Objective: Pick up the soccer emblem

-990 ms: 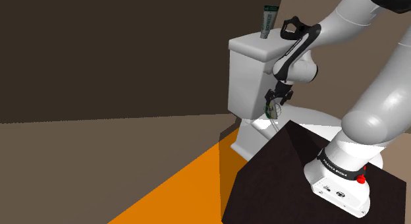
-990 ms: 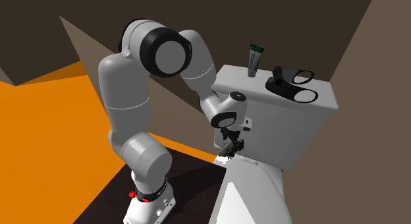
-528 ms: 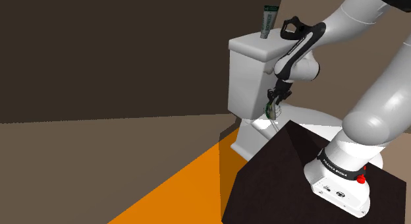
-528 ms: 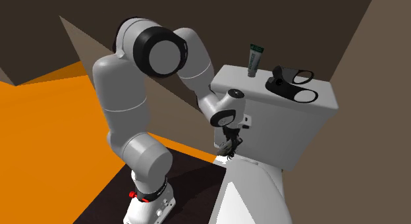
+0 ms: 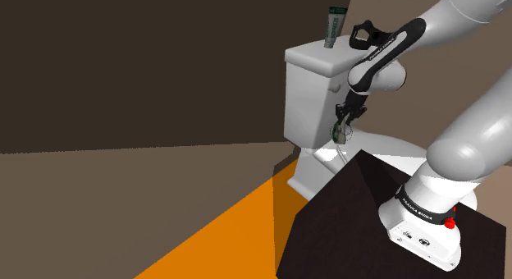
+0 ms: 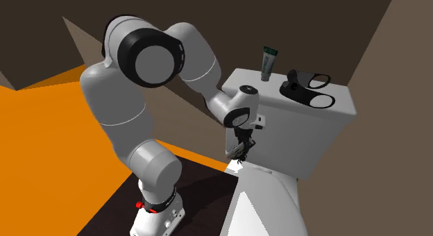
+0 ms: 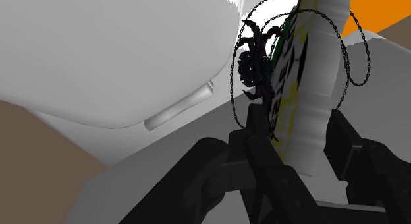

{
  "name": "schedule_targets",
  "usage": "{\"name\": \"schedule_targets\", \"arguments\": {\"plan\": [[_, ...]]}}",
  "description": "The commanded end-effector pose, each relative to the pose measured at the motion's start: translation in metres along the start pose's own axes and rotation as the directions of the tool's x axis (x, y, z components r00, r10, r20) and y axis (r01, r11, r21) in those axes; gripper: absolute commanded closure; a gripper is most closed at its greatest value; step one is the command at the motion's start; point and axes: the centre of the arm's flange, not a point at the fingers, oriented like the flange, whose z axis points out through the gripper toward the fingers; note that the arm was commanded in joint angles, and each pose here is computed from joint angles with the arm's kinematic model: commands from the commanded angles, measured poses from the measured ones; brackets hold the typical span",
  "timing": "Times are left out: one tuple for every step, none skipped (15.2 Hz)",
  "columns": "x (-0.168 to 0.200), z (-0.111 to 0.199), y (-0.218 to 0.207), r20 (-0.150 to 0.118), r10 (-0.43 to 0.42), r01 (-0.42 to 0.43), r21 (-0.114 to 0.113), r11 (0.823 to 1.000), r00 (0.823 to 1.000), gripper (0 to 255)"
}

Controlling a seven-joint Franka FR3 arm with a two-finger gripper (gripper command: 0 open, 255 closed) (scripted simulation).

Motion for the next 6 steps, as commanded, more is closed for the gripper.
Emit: {"name": "schedule_targets", "arguments": {"plan": [[0.012, -0.022, -0.002, -0.049, -0.005, 0.005, 0.004, 1.000, 0.999, 255], [0.013, -0.027, -0.002, -0.049, -0.005, 0.005, 0.004, 1.000, 0.999, 255], [0.013, -0.032, -0.002, -0.049, -0.005, 0.005, 0.004, 1.000, 0.999, 255], [0.013, -0.038, -0.003, -0.049, -0.005, 0.005, 0.004, 1.000, 0.999, 255], [0.013, -0.038, -0.003, -0.049, -0.005, 0.005, 0.004, 1.000, 0.999, 255], [0.013, -0.038, -0.003, -0.049, -0.005, 0.005, 0.004, 1.000, 0.999, 255]]}}
